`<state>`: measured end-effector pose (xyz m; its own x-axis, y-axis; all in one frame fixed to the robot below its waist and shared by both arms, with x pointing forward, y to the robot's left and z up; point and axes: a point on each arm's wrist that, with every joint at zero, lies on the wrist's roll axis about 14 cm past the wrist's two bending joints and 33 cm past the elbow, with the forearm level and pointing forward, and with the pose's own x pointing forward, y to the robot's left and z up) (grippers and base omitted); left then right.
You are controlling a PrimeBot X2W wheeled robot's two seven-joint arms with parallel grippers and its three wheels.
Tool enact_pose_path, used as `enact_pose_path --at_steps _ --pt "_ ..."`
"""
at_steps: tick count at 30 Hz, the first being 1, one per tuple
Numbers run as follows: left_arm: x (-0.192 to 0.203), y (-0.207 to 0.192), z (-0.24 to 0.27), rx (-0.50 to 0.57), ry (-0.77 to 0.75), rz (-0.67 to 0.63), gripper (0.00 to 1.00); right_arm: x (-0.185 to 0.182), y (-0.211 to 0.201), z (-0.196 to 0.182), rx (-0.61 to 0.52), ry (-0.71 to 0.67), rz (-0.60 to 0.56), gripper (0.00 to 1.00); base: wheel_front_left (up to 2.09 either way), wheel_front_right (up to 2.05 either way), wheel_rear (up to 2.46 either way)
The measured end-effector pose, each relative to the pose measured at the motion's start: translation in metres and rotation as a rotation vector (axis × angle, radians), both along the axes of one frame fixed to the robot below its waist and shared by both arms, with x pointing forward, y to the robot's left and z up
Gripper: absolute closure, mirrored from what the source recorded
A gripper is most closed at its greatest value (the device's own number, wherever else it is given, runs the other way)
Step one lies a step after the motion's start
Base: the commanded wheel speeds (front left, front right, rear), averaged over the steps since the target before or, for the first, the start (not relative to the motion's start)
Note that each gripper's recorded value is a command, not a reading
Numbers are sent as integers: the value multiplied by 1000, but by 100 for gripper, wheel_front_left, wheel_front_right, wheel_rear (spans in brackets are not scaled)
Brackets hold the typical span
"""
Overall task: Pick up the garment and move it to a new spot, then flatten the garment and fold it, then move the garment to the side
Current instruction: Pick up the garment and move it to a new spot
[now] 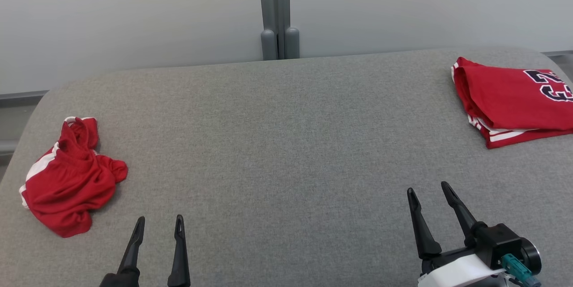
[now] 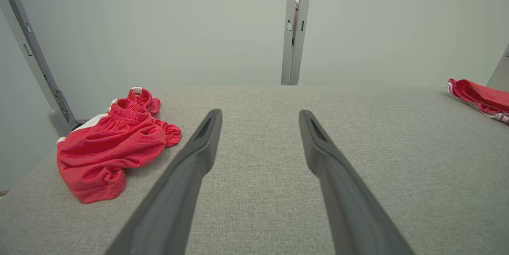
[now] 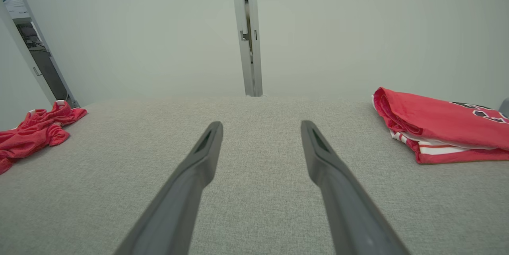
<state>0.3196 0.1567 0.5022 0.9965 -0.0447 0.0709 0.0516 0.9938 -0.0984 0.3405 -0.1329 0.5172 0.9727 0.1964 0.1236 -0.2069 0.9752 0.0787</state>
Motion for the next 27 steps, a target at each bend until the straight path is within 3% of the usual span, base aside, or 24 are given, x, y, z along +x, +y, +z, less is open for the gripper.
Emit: enact_pose_path --at_steps 15,27 --pt "-3 8 -3 0 11 29 0 4 10 -4 2 13 32 0 0 0 0" --pt "-25 41 -3 4 9 157 0 11 58 -10 11 38 183 0 0 0 0"
